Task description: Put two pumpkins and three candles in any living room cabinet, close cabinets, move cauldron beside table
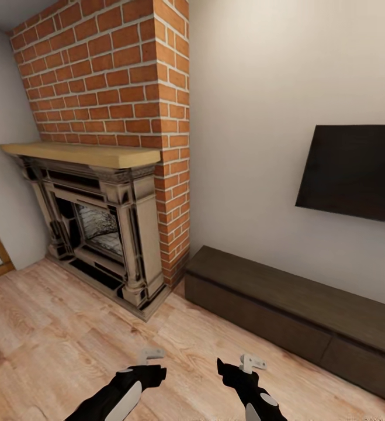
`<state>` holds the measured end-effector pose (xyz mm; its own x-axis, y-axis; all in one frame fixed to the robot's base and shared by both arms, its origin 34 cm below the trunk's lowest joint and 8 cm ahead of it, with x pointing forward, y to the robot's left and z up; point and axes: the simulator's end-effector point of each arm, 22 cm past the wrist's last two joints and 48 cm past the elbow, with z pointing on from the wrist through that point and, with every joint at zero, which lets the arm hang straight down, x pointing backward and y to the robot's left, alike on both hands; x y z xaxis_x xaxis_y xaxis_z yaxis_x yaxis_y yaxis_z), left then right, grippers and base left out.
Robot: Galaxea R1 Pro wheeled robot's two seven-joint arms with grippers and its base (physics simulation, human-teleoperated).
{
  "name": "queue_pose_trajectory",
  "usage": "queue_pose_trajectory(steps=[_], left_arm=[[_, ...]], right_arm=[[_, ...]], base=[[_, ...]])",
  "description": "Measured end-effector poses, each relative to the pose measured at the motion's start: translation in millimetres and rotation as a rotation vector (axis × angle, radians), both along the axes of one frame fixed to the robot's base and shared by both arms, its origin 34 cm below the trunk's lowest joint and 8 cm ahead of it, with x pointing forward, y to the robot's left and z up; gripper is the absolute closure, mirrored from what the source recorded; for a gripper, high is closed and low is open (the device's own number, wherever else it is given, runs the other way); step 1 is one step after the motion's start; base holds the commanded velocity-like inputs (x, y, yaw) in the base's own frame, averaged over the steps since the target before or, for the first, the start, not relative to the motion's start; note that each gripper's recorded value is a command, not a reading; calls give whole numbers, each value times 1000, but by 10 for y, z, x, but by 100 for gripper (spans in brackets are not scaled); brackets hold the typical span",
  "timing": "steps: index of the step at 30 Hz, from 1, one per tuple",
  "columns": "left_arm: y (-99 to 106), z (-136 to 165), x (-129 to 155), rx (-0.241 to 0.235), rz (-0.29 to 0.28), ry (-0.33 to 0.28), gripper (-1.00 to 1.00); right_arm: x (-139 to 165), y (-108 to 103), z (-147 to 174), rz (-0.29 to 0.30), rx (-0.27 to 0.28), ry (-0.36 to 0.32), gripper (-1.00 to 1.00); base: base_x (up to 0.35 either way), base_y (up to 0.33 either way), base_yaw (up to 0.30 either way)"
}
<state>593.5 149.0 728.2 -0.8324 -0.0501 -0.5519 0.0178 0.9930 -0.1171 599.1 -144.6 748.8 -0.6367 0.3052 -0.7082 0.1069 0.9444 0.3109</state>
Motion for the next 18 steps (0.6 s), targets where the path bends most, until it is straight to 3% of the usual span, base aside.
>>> queue_pose_trajectory(steps=[18], left_arm=[[-51, -150, -156, -11, -5, 47, -100]], right_arm=[[-40, -110, -114, -10, -11, 23, -100]], base=[[0, 0, -195]])
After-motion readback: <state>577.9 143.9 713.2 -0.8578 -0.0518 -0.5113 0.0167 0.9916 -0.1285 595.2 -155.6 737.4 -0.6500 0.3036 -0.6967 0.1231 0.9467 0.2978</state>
